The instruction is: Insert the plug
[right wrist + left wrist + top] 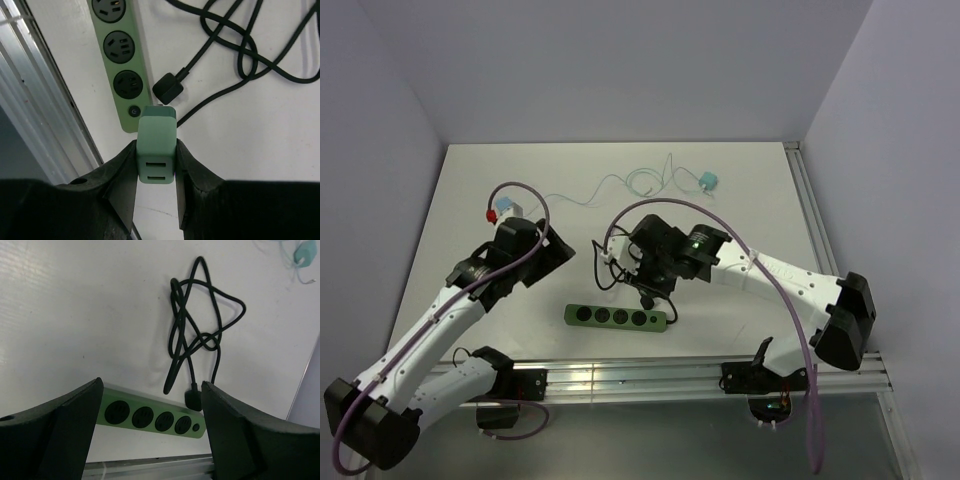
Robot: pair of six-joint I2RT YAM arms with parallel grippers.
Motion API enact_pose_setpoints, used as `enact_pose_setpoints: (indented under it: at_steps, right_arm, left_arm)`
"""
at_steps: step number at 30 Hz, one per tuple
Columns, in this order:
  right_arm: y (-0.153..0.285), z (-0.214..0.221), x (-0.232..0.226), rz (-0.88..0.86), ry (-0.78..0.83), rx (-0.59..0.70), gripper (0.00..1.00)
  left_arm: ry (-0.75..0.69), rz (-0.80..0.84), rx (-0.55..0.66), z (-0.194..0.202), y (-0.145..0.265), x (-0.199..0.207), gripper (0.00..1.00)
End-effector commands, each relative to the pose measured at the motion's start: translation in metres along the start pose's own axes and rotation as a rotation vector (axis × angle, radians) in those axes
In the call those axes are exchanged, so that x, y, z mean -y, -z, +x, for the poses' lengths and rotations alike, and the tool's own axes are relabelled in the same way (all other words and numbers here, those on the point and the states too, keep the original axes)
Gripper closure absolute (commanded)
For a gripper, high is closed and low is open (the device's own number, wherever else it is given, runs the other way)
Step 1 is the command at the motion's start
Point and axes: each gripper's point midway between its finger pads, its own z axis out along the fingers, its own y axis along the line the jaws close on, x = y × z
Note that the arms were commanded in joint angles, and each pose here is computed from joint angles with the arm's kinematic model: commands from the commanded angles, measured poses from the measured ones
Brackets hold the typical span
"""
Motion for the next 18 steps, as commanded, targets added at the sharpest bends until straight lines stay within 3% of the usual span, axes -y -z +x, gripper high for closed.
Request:
enact_pose_setpoints:
  at_steps: [1, 4, 9, 13, 18]
  right_arm:
    - [-0.003, 0.004, -0.012, -0.067, 0.108, -0.071, 1.00]
    - [-0.008, -0.001, -0.033, -0.180, 0.125, -0.098, 1.00]
    - [-0.024, 0.007, -0.034, -0.182, 0.143, -0.192, 1.00]
    - [-0.029, 0.013, -0.033, -0.156, 0.178, -0.230, 1.00]
    - [-0.033, 0.013, -0.030, -0.123, 0.223, -0.244, 1.00]
  left_arm:
    - [0.034, -0.043, -0.071, 0.014, -0.008, -0.007, 0.15]
    - [0.037, -0.118, -0.115, 0.023, -0.013, -0.019, 0.14]
    - [-0.006, -0.119, -0.190, 0.043, -0.018, -0.029, 0.13]
    - [0.049, -0.067, -0.183, 0.054, -0.013, -0.036, 0.13]
    - [0.119, -0.144, -0.204, 0.065, -0.012, -0.054, 0.18]
